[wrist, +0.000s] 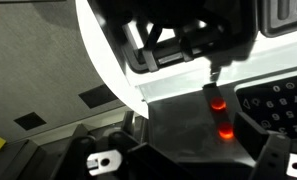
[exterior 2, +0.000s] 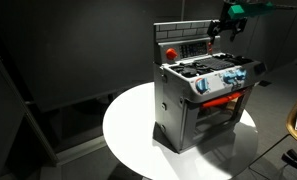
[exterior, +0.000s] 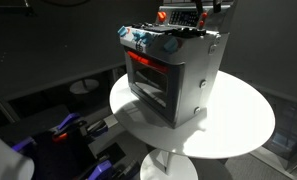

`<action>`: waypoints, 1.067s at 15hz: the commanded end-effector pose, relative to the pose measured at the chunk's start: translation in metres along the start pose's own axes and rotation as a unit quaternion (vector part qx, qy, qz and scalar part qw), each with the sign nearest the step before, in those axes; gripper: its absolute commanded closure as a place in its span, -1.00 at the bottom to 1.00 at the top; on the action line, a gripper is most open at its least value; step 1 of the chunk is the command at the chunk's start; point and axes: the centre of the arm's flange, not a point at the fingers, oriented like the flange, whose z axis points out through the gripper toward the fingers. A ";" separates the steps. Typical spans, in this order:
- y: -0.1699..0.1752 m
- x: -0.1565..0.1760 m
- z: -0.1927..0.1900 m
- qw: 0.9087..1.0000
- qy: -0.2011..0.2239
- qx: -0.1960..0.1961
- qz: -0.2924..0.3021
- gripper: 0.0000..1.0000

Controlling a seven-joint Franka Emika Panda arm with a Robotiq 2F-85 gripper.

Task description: Press the orange button on the stove

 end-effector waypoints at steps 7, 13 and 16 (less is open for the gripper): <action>-0.011 0.025 0.013 1.000 -0.001 -0.016 0.013 -1.00; 0.001 0.011 -0.019 0.999 -0.039 -0.020 -0.007 -1.00; 0.011 0.001 -0.036 0.996 -0.087 -0.018 -0.025 -1.00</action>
